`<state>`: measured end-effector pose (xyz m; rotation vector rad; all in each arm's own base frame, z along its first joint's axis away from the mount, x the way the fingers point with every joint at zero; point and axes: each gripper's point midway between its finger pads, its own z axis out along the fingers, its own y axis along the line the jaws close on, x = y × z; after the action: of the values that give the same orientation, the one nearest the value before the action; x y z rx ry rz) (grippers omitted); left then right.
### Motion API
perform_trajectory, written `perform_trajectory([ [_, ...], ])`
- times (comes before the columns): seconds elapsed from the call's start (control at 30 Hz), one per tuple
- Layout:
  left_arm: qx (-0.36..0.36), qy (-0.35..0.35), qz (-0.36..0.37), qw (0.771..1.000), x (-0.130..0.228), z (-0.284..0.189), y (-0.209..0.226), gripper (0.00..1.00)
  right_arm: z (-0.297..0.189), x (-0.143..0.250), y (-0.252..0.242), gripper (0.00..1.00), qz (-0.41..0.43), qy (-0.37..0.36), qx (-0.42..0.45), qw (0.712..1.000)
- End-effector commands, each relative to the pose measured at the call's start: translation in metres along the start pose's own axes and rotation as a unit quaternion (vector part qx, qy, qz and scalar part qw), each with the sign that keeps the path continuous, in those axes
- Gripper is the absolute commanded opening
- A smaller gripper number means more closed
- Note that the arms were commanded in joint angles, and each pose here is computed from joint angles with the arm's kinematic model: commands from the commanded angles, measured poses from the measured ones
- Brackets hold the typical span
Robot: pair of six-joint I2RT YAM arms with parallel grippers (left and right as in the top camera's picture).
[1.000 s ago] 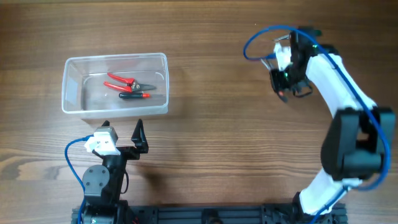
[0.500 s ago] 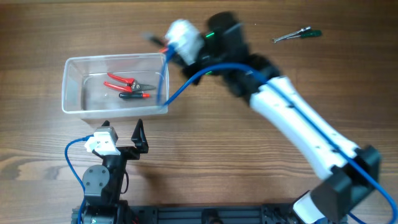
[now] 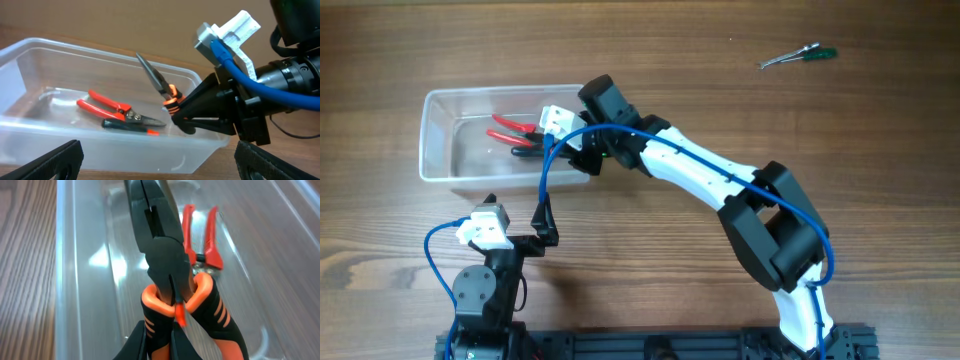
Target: Pack container
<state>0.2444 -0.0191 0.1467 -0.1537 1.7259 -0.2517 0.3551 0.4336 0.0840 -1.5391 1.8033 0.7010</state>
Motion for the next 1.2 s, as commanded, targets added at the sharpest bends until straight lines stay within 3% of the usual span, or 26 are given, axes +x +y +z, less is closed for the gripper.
perform_trajectory([
  [0.0, -0.005, 0.001, -0.005, 1.0, 0.001, 0.0, 0.002, 1.0, 0.0, -0.009, 0.005, 0.05, 0.004, -0.014, -0.012, 1.0],
  [0.1, -0.005, 0.001, -0.005, 1.0, 0.002, 0.0, 0.002, 1.0, -0.002, -0.009, -0.002, 0.48, 0.033, -0.008, 0.008, 0.999],
  [0.27, -0.005, 0.001, -0.005, 1.0, 0.001, 0.0, 0.002, 1.0, -0.026, -0.022, -0.024, 0.66, 0.067, -0.003, 0.082, 0.994],
  [0.37, -0.005, 0.001, -0.005, 1.0, 0.001, 0.0, 0.002, 1.0, -0.068, -0.029, -0.049, 0.73, 0.07, 0.027, 0.171, 0.982],
  [0.47, -0.005, 0.001, -0.005, 1.0, 0.001, 0.0, 0.002, 1.0, -0.102, -0.02, -0.068, 0.78, 0.085, 0.069, 0.225, 0.968],
  [0.73, -0.005, 0.001, -0.005, 1.0, 0.001, 0.0, 0.002, 1.0, -0.182, 0.07, -0.134, 0.84, 0.214, 0.16, 0.291, 0.919],
  [0.97, -0.005, 0.001, -0.005, 1.0, 0.001, 0.0, 0.002, 1.0, -0.255, 0.136, -0.183, 0.86, 0.401, 0.108, 0.318, 0.852],
  [1.17, -0.005, 0.001, -0.005, 1.0, 0.001, 0.0, 0.002, 1.0, -0.29, 0.17, -0.2, 0.85, 0.459, 0.074, 0.308, 0.83],
])
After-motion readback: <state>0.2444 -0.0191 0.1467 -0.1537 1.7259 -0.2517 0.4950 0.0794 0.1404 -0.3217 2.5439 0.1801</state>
